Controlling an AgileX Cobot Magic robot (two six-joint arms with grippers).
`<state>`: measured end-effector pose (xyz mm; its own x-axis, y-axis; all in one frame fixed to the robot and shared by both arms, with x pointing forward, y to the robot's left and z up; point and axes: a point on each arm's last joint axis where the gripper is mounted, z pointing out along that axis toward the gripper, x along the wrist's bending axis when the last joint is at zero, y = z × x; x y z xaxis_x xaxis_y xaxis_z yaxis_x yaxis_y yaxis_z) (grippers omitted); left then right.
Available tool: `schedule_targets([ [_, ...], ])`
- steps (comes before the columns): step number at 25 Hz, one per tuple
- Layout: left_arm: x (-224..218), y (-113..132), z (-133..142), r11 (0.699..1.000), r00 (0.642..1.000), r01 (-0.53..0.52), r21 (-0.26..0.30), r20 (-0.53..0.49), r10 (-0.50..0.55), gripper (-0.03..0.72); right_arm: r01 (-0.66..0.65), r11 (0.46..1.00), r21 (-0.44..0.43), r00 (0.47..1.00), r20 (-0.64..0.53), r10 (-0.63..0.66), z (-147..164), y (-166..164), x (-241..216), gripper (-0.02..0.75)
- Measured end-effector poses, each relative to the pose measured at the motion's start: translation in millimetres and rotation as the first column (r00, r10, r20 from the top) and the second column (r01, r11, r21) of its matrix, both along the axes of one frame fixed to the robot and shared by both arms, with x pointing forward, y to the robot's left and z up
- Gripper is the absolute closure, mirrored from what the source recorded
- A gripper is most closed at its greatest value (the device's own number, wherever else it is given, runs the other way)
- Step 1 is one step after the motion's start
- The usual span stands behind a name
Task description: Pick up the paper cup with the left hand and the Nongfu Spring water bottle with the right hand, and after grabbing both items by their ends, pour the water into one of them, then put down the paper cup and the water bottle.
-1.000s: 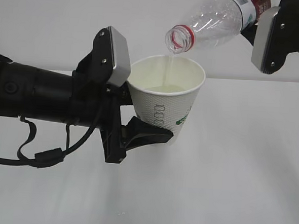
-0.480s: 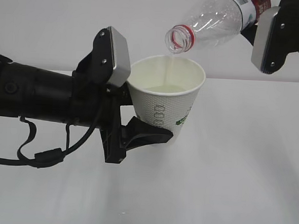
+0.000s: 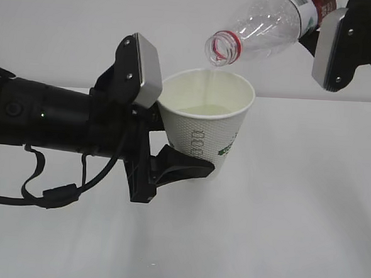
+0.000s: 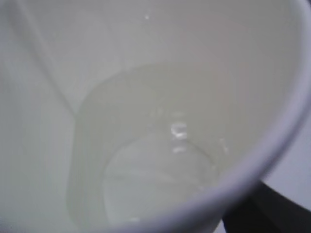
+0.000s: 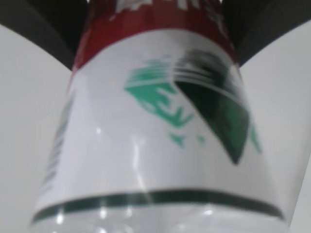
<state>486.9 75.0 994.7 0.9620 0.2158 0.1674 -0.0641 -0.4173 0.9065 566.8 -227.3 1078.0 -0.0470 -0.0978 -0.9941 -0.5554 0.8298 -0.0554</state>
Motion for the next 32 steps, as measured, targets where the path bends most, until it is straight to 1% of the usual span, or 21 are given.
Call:
schedule_targets([
  [32, 0.1, 0.1, -0.1, 1.000, 1.000, -0.001, 0.001, 0.000, 0.001, 0.188, 0.000, 1.000, 0.001, 1.000, 0.002, 0.000, 0.6, 0.0, -0.3, 0.223],
])
